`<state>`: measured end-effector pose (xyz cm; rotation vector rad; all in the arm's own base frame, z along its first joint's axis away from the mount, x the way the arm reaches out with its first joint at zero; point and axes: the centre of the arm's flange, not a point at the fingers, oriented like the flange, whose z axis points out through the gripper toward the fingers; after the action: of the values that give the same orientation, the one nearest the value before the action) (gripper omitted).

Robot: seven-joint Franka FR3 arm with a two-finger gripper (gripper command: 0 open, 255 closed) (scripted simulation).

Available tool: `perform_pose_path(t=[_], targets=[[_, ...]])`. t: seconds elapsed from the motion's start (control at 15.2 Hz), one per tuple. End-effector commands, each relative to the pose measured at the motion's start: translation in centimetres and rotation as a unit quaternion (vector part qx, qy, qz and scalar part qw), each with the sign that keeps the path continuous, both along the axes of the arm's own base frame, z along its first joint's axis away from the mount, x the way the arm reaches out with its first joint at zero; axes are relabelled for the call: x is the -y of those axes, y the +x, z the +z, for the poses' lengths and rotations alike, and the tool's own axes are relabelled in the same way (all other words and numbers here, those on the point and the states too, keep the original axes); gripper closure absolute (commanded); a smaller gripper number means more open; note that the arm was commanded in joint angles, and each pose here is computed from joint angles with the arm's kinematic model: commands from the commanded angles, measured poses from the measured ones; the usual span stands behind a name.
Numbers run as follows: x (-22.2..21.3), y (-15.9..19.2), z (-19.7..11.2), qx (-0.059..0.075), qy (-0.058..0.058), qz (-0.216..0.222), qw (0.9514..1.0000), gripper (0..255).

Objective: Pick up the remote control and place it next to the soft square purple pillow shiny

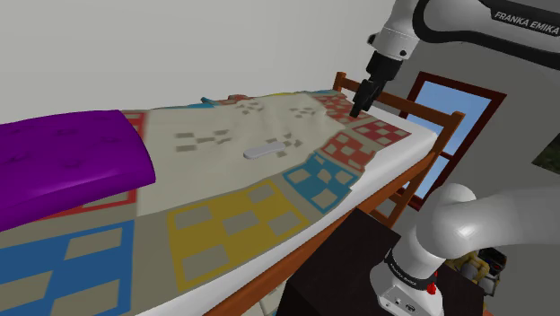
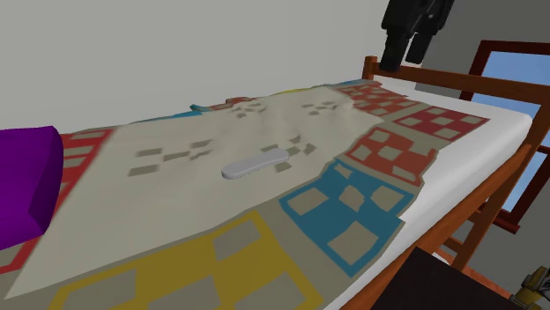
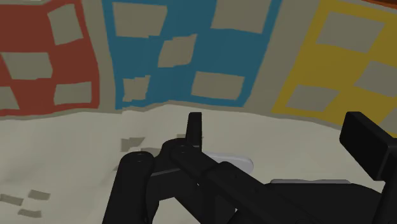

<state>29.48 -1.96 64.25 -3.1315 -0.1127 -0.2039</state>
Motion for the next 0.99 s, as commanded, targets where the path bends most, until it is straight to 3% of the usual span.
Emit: perform_pose_path(t=[0.0, 0.2, 0.46, 0.66, 0.92], targets=[[0.0, 0.0, 0.0, 0.0, 0.0, 0.0, 1.0, 0], [1.9, 2.8, -2.2, -0.004, -0.005, 0.057, 0.9983, 0], [4.0, 6.9, -5.2, -0.01, -0.011, 0.133, 0.991, 0], [5.1, 10.1, -7.4, -0.014, -0.016, 0.19, 0.9816, 0], [6.1, 14.6, -10.4, -0.02, -0.023, 0.264, 0.9641, 0]])
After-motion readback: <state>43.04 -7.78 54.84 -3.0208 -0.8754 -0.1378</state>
